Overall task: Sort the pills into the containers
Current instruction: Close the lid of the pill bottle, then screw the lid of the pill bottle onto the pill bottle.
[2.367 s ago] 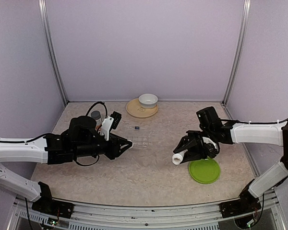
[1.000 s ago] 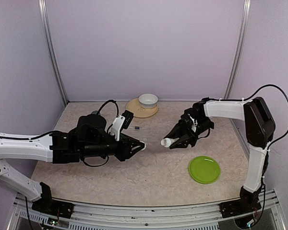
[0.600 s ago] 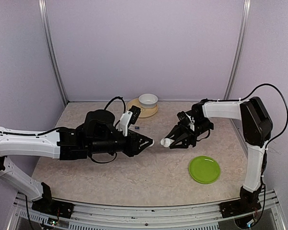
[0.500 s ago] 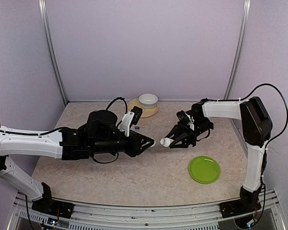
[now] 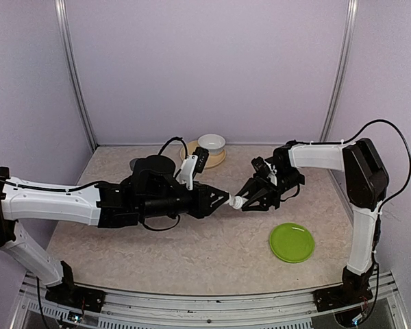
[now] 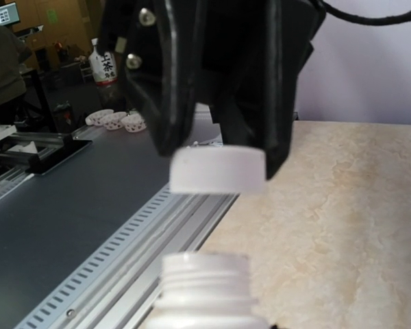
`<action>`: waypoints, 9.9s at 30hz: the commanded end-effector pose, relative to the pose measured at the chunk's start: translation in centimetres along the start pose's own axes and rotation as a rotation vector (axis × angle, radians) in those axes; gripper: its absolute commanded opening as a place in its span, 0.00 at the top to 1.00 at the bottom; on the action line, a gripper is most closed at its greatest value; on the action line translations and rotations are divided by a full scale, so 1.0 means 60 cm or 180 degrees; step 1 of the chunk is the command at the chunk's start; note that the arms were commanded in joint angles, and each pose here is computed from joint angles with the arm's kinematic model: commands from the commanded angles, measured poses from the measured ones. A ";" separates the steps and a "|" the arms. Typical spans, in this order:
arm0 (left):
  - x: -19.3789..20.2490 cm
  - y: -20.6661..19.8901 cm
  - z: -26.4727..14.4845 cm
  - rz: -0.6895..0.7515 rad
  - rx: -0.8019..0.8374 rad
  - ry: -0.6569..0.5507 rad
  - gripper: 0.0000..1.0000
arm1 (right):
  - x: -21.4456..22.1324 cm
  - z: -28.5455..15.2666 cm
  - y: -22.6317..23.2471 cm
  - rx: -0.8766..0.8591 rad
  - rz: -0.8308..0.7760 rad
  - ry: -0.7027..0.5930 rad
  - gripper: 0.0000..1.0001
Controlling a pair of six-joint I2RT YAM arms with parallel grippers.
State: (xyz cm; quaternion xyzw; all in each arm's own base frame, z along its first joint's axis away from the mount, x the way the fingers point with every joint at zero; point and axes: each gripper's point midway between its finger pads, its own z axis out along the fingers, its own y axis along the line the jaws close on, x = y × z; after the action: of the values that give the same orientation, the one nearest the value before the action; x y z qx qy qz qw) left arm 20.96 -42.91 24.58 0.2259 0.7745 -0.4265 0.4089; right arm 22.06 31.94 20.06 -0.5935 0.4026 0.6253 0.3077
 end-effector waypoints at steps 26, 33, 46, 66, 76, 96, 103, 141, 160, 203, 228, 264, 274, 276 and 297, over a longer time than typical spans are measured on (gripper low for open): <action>-0.011 -0.022 0.035 -0.0161 0.0087 -0.0256 0.73 | -0.085 -0.024 -0.012 0.0208 0.0061 -0.0773 1.00; 0.007 -0.007 0.045 -0.0182 -0.0023 -0.0218 0.73 | -0.091 -0.027 -0.013 0.0216 0.0060 -0.0783 1.00; 0.015 0.018 0.049 -0.0196 -0.0186 -0.0356 0.73 | -0.102 -0.027 -0.009 0.0205 0.0039 -0.0783 1.00; 0.039 0.005 0.063 -0.0180 -0.0116 -0.0282 0.65 | -0.108 -0.030 -0.022 0.0159 0.0356 -0.0793 1.00; 0.042 -0.012 0.047 0.0521 0.0164 -0.0365 0.67 | -0.123 -0.030 -0.009 0.0146 0.0318 -0.0798 1.00; -0.036 -0.003 0.018 0.0527 0.0210 -0.0540 0.28 | -0.120 -0.029 -0.010 0.0141 0.0355 -0.0793 1.00; -0.054 0.019 0.043 -0.0083 0.0215 -0.0181 0.33 | -0.119 -0.029 -0.009 0.0143 0.0346 -0.0788 1.00; -0.023 -0.011 0.070 -0.0201 0.0196 0.0330 0.65 | -0.118 -0.029 -0.014 0.0144 0.0359 -0.0786 1.00; -0.004 -0.036 0.041 0.1163 0.0634 0.0090 0.73 | -0.116 -0.030 -0.014 0.0141 0.0406 -0.0773 1.00; -0.102 -0.028 -0.056 0.1440 0.0390 -0.0596 0.41 | -0.122 -0.017 0.010 0.0108 0.0151 -0.0778 1.00; -0.091 -0.015 -0.069 0.1414 0.0254 -0.0417 0.42 | -0.067 -0.002 -0.012 0.0005 0.0762 -0.0136 1.00; -0.130 0.022 -0.118 0.0675 -0.0138 -0.0715 0.33 | -0.116 -0.014 -0.059 0.2247 -0.0727 0.0124 1.00; -0.163 0.012 -0.094 0.0264 0.0092 -0.0711 0.02 | -0.170 -0.013 -0.013 0.2827 -0.1447 -0.0459 1.00; -0.166 0.003 -0.084 0.0202 0.0177 -0.0682 0.01 | -0.175 -0.008 -0.007 0.2950 -0.1476 -0.0528 1.00; -0.165 -0.066 -0.054 0.0067 0.0774 -0.0662 0.01 | -0.197 0.033 -0.018 0.3745 -0.0984 -0.0632 1.00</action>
State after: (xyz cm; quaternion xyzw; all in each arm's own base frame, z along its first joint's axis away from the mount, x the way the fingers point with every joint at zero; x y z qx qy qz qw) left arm 23.08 -41.44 33.22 0.2278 0.6975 -0.5078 0.4514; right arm 22.63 35.13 31.03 -0.3391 0.5446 0.3086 0.7023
